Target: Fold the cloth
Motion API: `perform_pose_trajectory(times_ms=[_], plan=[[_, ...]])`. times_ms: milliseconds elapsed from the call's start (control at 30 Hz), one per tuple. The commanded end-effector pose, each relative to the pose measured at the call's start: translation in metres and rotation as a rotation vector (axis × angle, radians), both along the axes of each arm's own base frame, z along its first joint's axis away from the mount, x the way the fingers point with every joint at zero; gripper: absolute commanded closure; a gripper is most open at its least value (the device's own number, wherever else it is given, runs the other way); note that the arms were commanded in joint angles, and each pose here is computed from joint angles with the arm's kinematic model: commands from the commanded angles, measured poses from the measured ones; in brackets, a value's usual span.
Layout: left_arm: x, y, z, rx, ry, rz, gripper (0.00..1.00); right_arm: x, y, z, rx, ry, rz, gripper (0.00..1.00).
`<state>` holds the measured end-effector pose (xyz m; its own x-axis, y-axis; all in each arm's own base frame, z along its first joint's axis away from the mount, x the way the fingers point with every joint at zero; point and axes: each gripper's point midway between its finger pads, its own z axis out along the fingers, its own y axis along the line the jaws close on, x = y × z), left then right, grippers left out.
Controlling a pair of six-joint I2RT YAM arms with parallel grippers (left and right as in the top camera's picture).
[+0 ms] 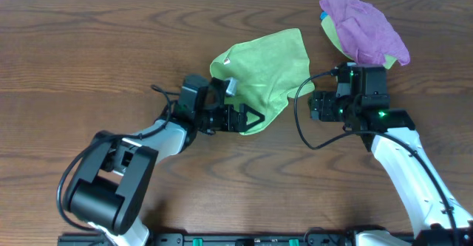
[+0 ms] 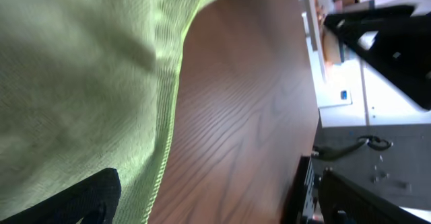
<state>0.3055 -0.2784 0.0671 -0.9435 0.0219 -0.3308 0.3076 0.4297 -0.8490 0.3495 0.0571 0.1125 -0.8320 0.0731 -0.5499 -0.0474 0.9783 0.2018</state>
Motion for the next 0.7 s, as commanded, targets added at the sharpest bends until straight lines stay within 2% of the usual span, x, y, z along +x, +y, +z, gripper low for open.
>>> perform_pose_trajectory(times_ms=[0,367,667], plan=[[0.001,-0.005,0.001,-0.009,-0.027,-0.035,0.05,0.007,-0.001,0.009,0.007,-0.036,-0.005,0.17],[0.001,-0.004,-0.003,0.006,-0.036,-0.038,0.05,0.034,0.021,-0.018,0.121,-0.031,0.037,0.2],[0.0,-0.001,-0.009,0.036,-0.027,-0.032,0.05,0.073,0.036,-0.007,0.195,-0.088,0.066,0.21]])
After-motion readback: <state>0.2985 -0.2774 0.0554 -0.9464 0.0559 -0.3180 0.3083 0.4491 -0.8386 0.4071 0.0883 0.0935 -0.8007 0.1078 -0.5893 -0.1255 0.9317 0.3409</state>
